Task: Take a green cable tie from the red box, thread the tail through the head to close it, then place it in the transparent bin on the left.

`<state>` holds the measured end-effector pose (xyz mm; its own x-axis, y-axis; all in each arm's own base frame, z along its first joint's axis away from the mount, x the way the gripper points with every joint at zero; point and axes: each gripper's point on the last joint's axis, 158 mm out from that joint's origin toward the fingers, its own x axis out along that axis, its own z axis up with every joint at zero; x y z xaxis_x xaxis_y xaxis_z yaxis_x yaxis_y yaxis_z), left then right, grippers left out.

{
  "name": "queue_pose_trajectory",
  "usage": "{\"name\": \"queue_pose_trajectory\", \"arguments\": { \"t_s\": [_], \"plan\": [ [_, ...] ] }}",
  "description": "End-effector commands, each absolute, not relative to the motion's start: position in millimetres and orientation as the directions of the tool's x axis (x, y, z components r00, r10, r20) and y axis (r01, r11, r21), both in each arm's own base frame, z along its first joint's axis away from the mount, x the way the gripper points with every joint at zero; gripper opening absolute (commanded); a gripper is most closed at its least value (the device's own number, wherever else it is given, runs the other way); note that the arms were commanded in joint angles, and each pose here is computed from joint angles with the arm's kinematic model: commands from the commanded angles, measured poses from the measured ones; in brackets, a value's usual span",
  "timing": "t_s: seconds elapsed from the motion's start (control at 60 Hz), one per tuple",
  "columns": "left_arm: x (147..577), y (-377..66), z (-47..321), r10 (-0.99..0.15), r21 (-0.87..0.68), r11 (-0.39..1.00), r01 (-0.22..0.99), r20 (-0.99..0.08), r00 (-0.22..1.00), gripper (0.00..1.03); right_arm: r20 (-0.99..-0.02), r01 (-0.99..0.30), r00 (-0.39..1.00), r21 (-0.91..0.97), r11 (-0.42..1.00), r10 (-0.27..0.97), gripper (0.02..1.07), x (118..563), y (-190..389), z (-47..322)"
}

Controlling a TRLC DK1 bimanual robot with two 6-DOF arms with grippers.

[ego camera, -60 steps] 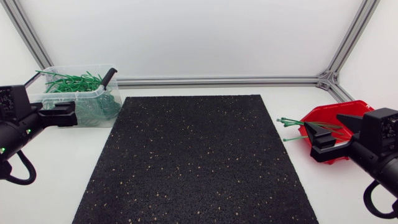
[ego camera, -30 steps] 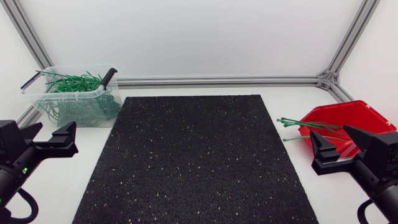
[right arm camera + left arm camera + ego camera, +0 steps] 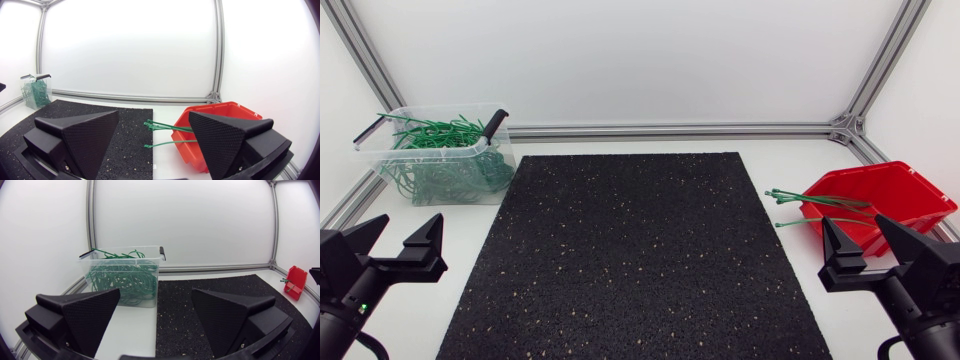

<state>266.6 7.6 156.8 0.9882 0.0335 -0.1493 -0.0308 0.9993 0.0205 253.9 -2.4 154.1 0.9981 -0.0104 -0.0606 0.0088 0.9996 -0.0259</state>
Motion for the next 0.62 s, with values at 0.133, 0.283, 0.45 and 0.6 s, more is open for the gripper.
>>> {"name": "queue_pose_trajectory", "arguments": {
  "t_s": [0.133,0.283,0.45,0.6],
  "plan": [
    [259.7,1.4,140.2,0.006,-0.001,1.0,-0.006,-0.133,0.991,0.99,-0.057,0.01,0.998,-0.001,1.0,-0.01,1.03,254.4,-1.9,149.1],
    [256.6,-1.1,134.9,-0.006,-0.001,1.0,0.006,-0.111,0.994,0.99,-0.057,0.01,0.998,-0.001,1.0,-0.01,1.03,254.4,-1.9,149.1],
    [255.2,-2.7,131.5,-0.014,-0.001,1.0,0.014,-0.097,0.995,0.99,-0.057,0.01,0.998,-0.001,1.0,-0.01,1.03,254.4,-1.9,149.1],
    [255.2,-2.7,131.5,-0.014,-0.001,1.0,0.014,-0.097,0.995,0.99,-0.057,0.01,0.998,-0.001,1.0,-0.01,1.03,254.4,-1.9,149.1]
  ]
}}
